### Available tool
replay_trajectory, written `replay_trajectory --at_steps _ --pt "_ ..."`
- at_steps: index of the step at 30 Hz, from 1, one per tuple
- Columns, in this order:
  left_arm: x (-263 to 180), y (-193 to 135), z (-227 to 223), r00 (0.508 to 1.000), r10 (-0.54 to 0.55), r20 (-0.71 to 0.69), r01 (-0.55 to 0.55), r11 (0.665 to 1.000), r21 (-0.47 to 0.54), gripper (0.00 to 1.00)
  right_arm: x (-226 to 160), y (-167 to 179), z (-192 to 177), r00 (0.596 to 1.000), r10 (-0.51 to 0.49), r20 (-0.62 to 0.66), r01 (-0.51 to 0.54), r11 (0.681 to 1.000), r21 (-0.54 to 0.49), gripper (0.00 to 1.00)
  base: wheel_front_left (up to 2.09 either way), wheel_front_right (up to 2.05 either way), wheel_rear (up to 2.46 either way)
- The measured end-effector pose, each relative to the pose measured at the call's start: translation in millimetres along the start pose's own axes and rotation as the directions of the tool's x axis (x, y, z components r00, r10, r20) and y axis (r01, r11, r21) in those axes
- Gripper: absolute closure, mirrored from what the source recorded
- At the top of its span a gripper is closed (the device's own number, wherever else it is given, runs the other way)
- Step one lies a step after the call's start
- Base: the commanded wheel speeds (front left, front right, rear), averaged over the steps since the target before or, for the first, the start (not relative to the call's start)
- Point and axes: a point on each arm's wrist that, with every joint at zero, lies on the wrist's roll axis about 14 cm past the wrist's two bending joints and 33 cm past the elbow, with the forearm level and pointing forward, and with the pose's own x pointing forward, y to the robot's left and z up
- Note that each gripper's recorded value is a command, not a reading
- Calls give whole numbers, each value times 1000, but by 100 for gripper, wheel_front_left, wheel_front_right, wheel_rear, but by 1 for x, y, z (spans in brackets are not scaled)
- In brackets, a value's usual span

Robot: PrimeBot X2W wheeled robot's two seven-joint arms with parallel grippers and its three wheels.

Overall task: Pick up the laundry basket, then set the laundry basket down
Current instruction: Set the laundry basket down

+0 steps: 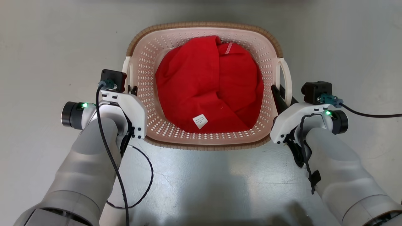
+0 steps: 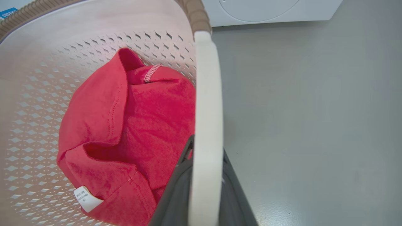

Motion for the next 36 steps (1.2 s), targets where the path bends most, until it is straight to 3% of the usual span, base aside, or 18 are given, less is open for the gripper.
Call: replay_trajectory --at_steps 36 --pt "21 1 -5 1000 -2 -13 2 1000 1 100 15 -8 -9 1000 -10 -4 10 1000 15 100 0 0 0"
